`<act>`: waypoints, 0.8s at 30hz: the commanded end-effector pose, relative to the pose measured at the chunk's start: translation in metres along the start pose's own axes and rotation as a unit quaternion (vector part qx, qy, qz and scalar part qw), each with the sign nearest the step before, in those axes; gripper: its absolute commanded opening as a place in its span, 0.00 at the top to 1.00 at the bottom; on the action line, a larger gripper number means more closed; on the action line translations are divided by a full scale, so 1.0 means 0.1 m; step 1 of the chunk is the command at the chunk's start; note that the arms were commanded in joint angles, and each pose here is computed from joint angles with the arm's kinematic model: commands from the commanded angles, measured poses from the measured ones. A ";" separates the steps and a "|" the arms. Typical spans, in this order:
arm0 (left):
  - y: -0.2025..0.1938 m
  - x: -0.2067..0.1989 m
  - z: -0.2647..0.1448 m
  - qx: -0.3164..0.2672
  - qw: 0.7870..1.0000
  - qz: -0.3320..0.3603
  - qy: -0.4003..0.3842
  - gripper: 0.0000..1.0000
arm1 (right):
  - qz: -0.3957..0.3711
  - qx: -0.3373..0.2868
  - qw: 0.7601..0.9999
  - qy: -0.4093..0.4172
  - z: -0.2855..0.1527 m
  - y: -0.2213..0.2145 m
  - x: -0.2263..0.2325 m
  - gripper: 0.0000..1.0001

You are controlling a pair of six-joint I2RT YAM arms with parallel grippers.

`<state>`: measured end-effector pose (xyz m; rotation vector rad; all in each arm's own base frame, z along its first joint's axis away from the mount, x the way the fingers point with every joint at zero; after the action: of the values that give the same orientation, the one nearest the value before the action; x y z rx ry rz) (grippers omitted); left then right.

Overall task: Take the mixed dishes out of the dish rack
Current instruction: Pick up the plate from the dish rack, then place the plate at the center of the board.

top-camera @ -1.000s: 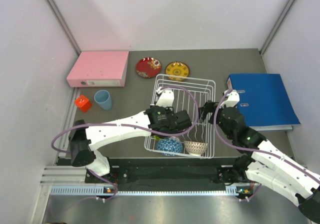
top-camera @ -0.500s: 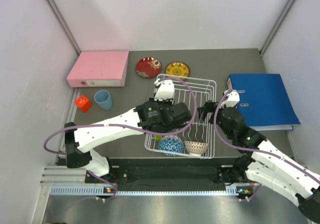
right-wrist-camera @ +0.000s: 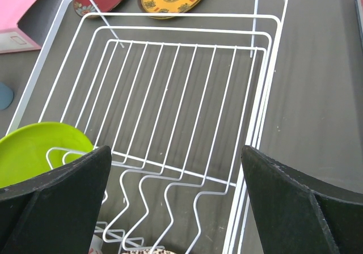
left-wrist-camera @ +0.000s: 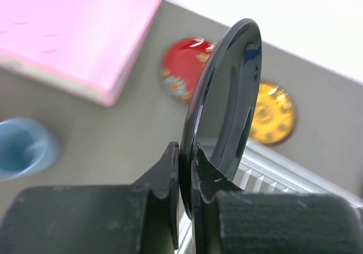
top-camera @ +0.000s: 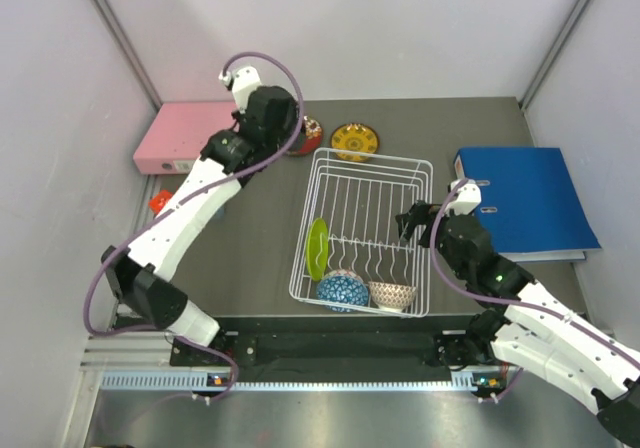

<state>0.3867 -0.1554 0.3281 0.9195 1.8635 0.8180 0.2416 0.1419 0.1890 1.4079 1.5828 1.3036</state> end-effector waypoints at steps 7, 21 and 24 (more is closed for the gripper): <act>0.23 -0.72 1.27 0.090 0.948 -0.197 -0.232 1.00 | 0.019 -0.048 0.999 0.013 -0.03 0.39 0.08 0.03; -0.10 -0.33 2.57 0.160 0.928 -0.250 -0.223 1.00 | 0.034 -0.055 0.998 0.010 -0.03 0.38 0.06 0.03; -0.25 -0.26 2.72 0.187 0.924 -0.258 -0.213 1.00 | 0.037 -0.054 0.998 0.012 -0.01 0.34 0.07 0.03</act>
<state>0.6174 -0.1407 0.1830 0.7085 1.8765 -0.0024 0.2439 0.1450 0.2009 1.4002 1.5546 1.3475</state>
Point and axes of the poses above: each gripper's point midway between its finger pads, its own z axis out along the fingers, its own x axis along the line the jaws close on, y = z × x, the point moved 1 cm from there along -z, back along the fingers, and after that the axes turned 12 degrees about -z, right-handed, at the moved point
